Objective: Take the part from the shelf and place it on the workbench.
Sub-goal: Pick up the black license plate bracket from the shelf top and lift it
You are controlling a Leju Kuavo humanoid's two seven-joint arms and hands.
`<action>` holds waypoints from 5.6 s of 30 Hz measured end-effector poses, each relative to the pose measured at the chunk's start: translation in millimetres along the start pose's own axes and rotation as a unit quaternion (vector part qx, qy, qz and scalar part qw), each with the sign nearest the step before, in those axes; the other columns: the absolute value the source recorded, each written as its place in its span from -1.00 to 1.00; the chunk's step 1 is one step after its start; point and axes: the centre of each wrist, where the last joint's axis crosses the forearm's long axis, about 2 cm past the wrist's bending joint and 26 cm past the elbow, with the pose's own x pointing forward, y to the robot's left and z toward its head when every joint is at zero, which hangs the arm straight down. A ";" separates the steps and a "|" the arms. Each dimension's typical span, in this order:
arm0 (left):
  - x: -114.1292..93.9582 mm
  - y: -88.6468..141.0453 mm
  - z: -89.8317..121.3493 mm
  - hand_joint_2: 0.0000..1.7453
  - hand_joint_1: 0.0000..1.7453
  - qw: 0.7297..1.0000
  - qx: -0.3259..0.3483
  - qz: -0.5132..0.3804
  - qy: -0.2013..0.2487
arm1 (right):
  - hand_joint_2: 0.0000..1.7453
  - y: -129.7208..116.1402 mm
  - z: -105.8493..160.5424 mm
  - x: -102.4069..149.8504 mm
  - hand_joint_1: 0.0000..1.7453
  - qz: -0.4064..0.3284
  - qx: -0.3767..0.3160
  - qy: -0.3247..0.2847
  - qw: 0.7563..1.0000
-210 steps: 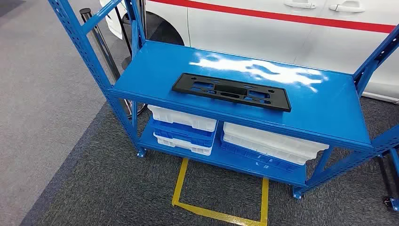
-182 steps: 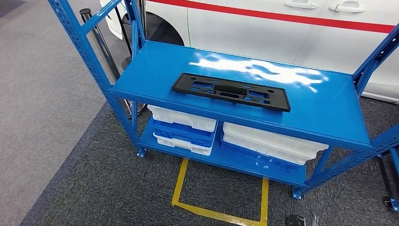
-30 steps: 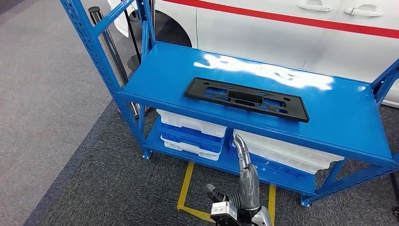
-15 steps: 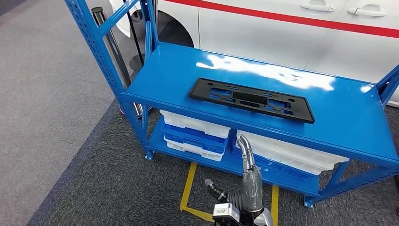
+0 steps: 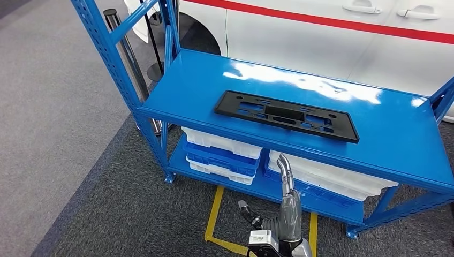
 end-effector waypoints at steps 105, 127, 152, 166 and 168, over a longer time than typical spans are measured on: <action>0.0 -2.1 0.5 -1.00 -1.00 1.000 0.000 -0.013 0.011 | 1.00 -13.3 4.7 -10.0 -1.00 0.007 -0.029 0.041 0.999; -0.7 0.0 0.5 -1.00 -1.00 1.000 0.002 -0.010 0.008 | 1.00 -19.5 -4.2 -15.2 -1.00 0.044 -0.006 0.023 0.999; 0.5 3.0 -1.0 -1.00 -1.00 1.000 -0.006 -0.020 0.006 | 1.00 -31.3 -12.6 -26.2 -1.00 0.106 0.066 -0.005 0.992; 5.2 4.7 -4.5 -1.00 -1.00 0.999 -0.014 -0.028 0.007 | 1.00 -33.2 -21.3 -37.1 -1.00 0.152 0.156 -0.036 0.975; 6.6 4.7 -5.4 -1.00 -1.00 0.999 -0.015 -0.028 0.006 | 1.00 -32.9 -22.4 -38.4 -1.00 0.154 0.162 -0.036 0.974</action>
